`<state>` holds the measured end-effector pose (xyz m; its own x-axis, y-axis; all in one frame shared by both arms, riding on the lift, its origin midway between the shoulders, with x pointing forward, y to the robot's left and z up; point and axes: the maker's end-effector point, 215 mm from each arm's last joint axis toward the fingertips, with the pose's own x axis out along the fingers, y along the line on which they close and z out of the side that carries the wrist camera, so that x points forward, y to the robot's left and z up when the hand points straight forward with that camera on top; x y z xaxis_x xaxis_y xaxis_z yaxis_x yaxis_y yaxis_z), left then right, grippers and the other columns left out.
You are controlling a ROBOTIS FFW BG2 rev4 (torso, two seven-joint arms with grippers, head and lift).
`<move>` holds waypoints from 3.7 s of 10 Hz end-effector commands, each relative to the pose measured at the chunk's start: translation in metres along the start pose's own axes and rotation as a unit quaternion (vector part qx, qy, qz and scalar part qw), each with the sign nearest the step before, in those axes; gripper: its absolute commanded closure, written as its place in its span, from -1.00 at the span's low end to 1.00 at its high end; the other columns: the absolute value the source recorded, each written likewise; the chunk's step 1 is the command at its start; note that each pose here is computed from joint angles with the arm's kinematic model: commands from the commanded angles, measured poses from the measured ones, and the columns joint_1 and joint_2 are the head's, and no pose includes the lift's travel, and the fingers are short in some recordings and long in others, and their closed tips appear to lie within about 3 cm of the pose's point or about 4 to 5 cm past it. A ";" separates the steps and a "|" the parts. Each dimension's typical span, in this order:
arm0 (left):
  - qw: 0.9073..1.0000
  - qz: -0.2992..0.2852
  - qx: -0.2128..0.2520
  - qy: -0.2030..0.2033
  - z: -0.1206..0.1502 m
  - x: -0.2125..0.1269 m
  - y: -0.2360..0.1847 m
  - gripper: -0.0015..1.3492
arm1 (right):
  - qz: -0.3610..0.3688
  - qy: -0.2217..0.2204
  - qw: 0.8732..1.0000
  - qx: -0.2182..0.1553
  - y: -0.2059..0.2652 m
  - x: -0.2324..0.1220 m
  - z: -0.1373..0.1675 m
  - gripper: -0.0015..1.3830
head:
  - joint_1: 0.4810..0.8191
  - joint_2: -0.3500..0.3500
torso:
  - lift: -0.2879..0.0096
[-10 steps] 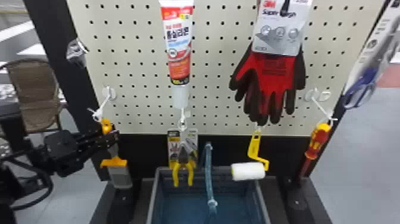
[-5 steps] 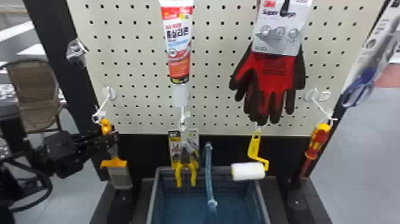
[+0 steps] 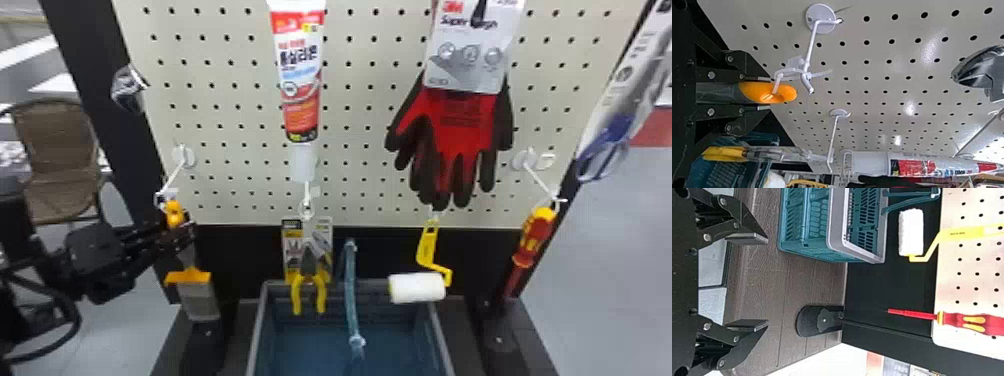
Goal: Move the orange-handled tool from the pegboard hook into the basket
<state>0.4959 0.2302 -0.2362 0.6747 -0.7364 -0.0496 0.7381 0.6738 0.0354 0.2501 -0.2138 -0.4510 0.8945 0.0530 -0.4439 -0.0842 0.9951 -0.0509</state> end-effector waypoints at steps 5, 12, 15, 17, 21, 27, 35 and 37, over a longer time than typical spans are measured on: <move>1.000 0.007 0.027 -0.013 0.031 -0.008 -0.014 0.80 | 0.001 0.001 1.000 0.001 0.000 0.001 -0.001 -0.25 | -0.60 0.00 | 0.26; 0.997 0.018 0.062 -0.033 0.078 -0.021 -0.035 0.80 | 0.002 0.001 1.000 0.002 0.000 0.002 -0.002 -0.25 | -0.60 0.00 | 0.26; 0.998 0.025 0.011 -0.064 0.075 -0.030 -0.054 0.80 | 0.002 0.001 1.000 0.001 0.000 0.002 -0.002 -0.25 | -0.60 0.00 | 0.26; 0.993 0.034 -0.045 -0.100 0.069 -0.031 -0.064 0.80 | 0.001 0.001 1.000 0.002 0.000 0.002 -0.002 -0.25 | -0.60 0.00 | 0.26; 0.960 0.017 -0.189 -0.207 0.046 -0.027 -0.083 0.80 | 0.002 0.003 1.000 0.003 0.000 0.002 -0.003 -0.25 | -0.60 0.00 | 0.26; 0.909 0.011 -0.294 -0.293 0.016 -0.003 -0.103 0.80 | 0.002 0.003 1.000 0.006 0.001 0.002 -0.003 -0.25 | -0.60 0.00 | 0.26; 0.879 0.018 -0.363 -0.309 -0.044 0.039 -0.118 0.80 | 0.003 0.004 1.000 0.007 0.001 0.001 -0.004 -0.25 | -0.60 0.00 | 0.26; 0.877 0.012 -0.373 -0.302 -0.060 0.051 -0.121 0.80 | 0.002 0.004 1.000 0.008 0.001 0.001 -0.004 -0.25 | -0.60 0.00 | 0.26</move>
<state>0.4384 0.1175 -0.2971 0.7343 -0.4643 0.4952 0.6701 0.3794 -0.6380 0.2486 -0.2135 -0.4554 0.8906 0.0569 -0.4512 -0.0815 0.9960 -0.0354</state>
